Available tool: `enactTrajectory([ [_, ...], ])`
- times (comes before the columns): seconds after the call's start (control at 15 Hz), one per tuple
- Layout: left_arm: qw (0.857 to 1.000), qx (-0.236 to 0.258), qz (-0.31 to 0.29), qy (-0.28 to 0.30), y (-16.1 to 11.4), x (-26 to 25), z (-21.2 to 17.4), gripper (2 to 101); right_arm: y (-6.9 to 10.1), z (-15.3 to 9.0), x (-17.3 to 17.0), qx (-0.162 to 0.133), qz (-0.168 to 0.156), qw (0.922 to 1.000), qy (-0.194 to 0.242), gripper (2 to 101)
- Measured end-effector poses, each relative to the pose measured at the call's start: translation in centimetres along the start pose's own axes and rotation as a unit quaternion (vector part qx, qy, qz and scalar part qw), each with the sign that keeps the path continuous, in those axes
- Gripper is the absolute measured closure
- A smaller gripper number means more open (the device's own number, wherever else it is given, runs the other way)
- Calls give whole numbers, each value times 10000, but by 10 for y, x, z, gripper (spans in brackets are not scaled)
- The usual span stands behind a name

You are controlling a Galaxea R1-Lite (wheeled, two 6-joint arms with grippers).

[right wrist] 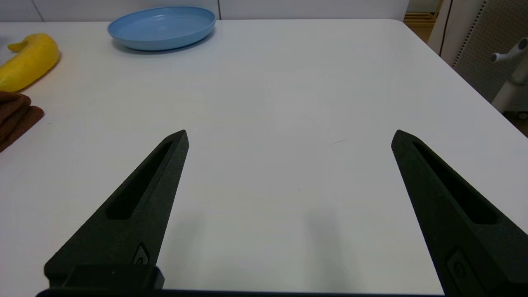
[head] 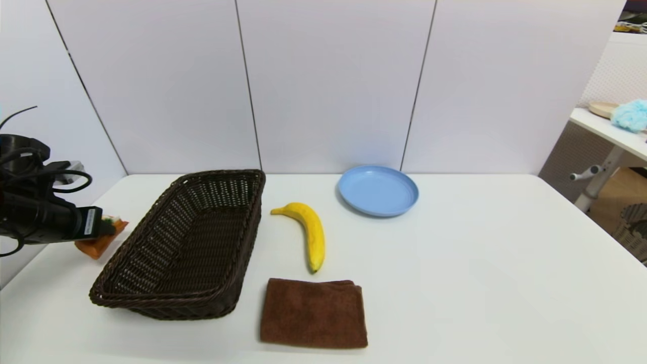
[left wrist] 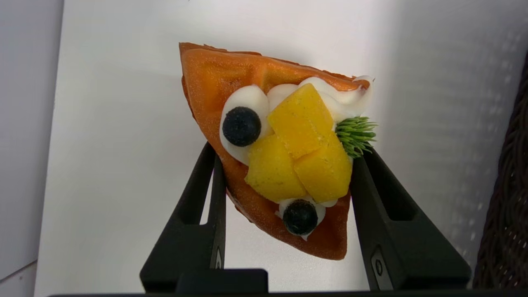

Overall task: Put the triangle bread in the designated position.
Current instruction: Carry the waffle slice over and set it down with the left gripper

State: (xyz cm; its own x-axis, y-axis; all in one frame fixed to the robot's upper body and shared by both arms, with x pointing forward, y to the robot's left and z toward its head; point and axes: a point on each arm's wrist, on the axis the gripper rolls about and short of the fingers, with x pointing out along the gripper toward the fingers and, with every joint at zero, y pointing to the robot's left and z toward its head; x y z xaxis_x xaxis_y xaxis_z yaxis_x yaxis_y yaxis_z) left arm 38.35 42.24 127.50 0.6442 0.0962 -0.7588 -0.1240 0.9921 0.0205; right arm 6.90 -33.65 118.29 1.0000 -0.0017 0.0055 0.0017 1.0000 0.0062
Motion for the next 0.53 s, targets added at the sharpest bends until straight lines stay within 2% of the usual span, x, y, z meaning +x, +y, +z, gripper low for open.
enactTrajectory([
  [0.07,10000,-4,-37,-4,0,2,0,534,0,0,0,0,0,10000,2,50],
  [0.33,9999,-6,-69,84,0,8,-1,339,0,0,0,-2,0,10000,0,50],
  [0.53,9999,-2,-74,101,0,8,-2,247,0,0,0,0,0,10000,0,50],
])
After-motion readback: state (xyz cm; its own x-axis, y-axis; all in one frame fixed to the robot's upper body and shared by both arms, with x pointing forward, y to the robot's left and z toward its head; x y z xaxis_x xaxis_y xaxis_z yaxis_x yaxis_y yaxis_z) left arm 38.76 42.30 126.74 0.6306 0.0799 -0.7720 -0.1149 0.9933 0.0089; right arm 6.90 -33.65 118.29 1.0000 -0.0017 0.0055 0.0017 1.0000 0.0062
